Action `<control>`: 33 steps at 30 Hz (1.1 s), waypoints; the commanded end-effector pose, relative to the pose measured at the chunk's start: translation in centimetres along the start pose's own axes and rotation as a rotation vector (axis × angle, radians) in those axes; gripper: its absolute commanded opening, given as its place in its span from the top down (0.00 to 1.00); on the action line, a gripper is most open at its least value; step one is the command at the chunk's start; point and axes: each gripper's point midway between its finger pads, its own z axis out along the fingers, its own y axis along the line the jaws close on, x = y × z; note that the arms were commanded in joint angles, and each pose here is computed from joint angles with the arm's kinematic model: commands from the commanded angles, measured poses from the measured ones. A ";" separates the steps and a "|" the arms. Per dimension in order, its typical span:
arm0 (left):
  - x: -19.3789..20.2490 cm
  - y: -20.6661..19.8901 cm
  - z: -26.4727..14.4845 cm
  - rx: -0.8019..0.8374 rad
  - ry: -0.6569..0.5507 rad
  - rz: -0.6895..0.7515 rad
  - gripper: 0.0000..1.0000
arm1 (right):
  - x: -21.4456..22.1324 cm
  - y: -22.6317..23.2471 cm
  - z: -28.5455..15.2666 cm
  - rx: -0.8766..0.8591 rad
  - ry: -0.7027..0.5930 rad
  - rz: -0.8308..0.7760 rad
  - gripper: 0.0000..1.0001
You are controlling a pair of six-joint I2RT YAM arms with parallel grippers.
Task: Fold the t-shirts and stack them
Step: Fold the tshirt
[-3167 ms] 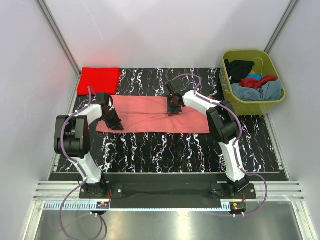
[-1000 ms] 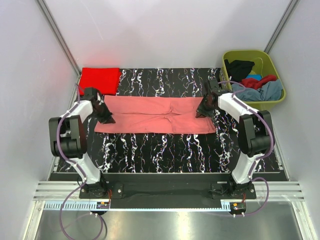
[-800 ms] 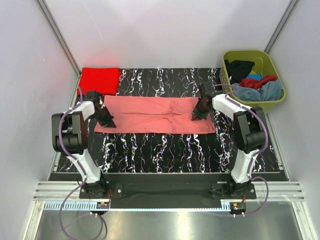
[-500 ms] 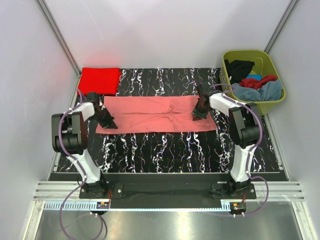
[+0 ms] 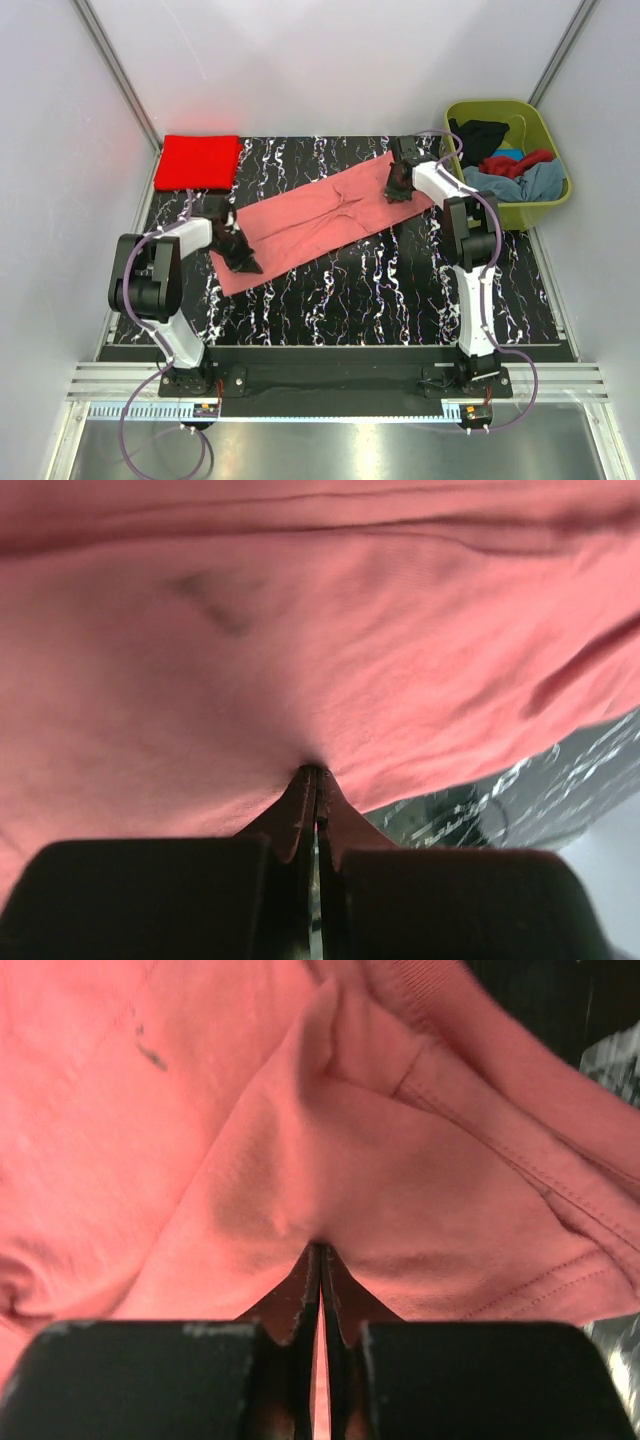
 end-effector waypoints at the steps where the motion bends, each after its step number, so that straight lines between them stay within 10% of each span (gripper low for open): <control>1: 5.8 2.3 1.3 -0.113 0.142 -0.016 1.00 | -3.4 -1.1 1.1 0.032 -0.070 -0.066 0.92; 17: 14.9 -6.7 0.1 0.013 0.190 0.255 0.87 | -5.5 1.2 1.6 -0.065 -0.049 -0.069 0.85; 24: 9.9 -10.3 -7.8 0.040 -0.138 0.525 0.57 | -6.4 1.5 -3.5 -0.085 -0.074 -0.026 0.76; 33: 0.3 -4.9 -5.7 -0.166 -0.175 0.485 0.64 | -6.1 3.7 -5.7 -0.167 -0.052 0.082 0.73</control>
